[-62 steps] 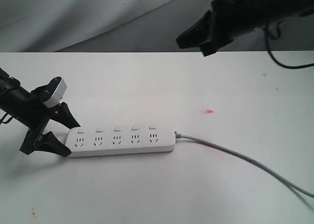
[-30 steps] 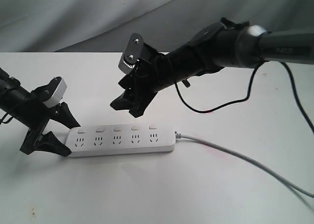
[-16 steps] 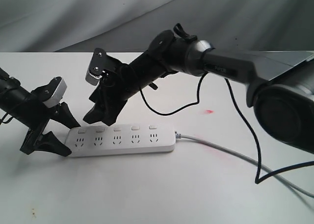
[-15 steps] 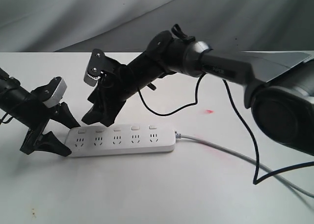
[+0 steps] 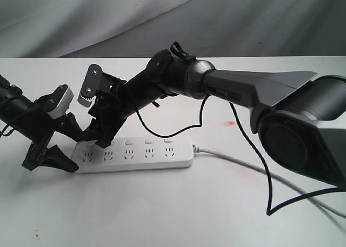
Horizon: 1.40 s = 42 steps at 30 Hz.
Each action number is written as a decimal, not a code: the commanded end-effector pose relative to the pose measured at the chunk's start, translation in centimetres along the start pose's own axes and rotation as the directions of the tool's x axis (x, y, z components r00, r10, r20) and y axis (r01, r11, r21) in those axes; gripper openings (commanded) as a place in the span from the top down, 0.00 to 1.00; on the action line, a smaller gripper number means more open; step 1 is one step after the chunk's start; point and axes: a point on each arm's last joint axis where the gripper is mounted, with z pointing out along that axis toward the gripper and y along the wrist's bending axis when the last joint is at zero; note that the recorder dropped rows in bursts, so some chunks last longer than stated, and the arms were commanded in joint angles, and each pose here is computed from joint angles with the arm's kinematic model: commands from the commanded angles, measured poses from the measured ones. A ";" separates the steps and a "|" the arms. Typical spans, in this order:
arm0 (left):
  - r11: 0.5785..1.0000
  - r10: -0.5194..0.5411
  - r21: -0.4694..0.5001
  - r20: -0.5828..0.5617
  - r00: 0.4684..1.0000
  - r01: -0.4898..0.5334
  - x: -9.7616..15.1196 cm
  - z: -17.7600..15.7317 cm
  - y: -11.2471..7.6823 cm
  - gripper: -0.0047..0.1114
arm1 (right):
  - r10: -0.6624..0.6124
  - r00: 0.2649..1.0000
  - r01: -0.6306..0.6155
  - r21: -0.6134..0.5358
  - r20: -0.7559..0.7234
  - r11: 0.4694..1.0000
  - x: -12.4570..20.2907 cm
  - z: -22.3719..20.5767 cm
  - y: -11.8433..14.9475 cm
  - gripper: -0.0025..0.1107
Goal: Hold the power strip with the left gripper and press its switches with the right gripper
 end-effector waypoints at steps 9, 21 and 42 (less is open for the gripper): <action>1.000 0.010 -0.001 0.004 1.000 -0.010 -0.3 -0.1 0.1 0.64 | 0.001 0.999 0.000 0.031 -0.035 1.000 0.5 0.5 -0.2 0.43; 1.000 0.010 -0.001 0.004 1.000 -0.010 -0.3 -0.1 0.1 0.64 | 0.002 0.998 -0.006 -0.056 -0.063 0.998 0.8 0.6 0.7 0.43; 1.000 0.010 -0.001 0.004 1.000 -0.010 -0.3 -0.1 0.1 0.64 | 0.030 0.999 -0.030 0.001 -0.015 1.000 -0.3 0.3 0.3 0.43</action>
